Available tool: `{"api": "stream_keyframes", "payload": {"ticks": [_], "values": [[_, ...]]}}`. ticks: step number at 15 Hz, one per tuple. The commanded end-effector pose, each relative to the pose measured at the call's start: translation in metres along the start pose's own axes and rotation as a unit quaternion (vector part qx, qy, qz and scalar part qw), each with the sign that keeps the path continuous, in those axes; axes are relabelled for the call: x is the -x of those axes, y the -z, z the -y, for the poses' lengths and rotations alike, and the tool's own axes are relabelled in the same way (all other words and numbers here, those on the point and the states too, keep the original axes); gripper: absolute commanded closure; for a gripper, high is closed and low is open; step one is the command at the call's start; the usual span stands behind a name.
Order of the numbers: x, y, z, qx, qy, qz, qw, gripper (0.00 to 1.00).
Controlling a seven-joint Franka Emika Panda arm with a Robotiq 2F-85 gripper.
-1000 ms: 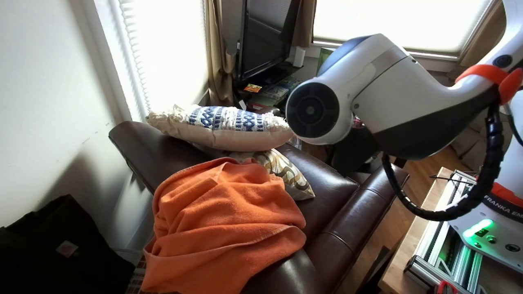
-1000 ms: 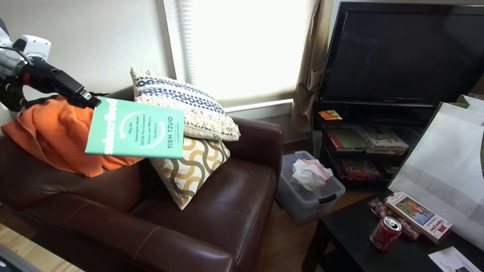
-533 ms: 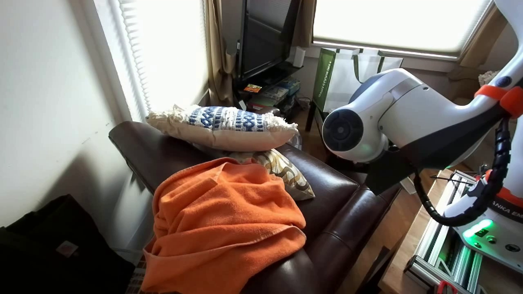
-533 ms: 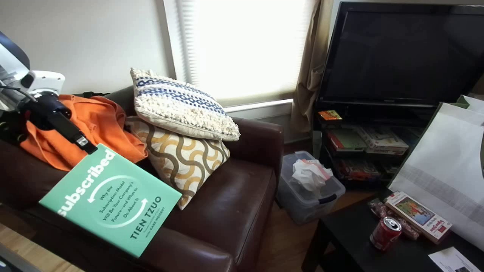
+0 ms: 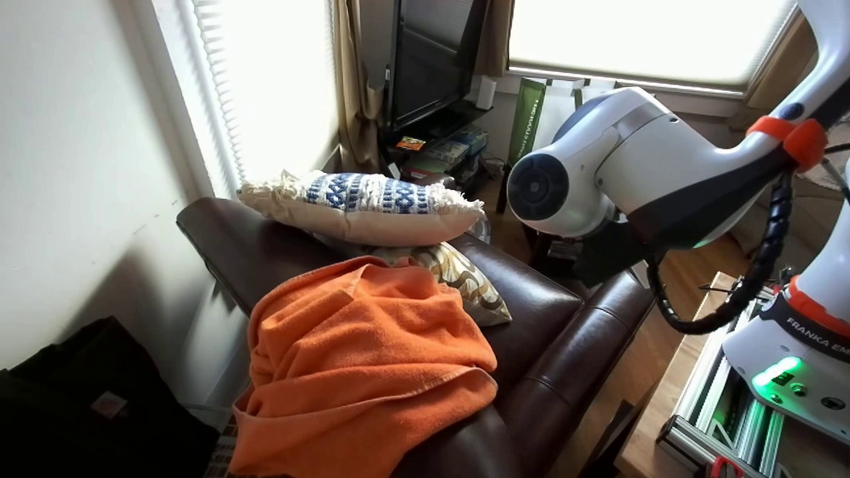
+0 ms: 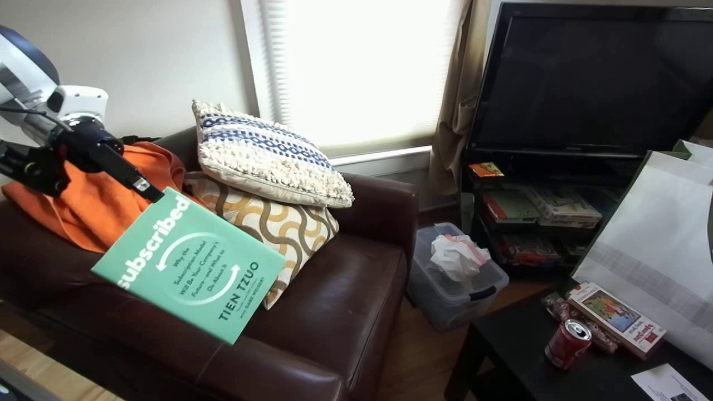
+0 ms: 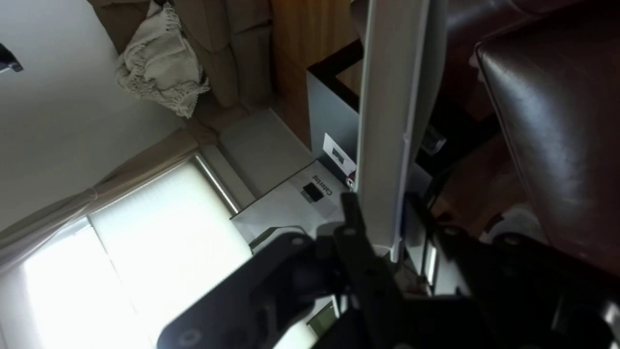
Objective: Move the book to the left on the sofa seat
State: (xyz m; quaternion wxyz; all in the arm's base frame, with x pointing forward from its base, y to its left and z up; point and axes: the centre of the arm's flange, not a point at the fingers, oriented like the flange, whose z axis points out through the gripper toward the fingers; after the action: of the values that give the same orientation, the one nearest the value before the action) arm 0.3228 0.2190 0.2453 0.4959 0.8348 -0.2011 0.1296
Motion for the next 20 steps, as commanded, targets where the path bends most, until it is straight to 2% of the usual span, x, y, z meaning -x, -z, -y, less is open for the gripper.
{"api": "stream_keyframes", "payload": {"ticks": [1,4,8,11,15,19,20], "values": [[-0.049,-0.004,0.014,0.022,-0.017,-0.025,0.9993,0.94],[-0.084,-0.012,0.045,-0.005,-0.016,-0.027,0.9995,0.94],[-0.105,-0.015,0.090,-0.056,-0.003,-0.017,0.9983,0.94],[-0.099,-0.010,0.123,-0.080,0.016,0.006,0.9967,0.94],[-0.072,-0.013,0.149,-0.065,0.030,0.055,0.9959,0.94],[-0.049,-0.004,0.179,-0.103,0.083,0.083,0.9878,0.94],[-0.046,-0.003,0.181,-0.115,0.095,0.082,0.9855,0.49]]}}
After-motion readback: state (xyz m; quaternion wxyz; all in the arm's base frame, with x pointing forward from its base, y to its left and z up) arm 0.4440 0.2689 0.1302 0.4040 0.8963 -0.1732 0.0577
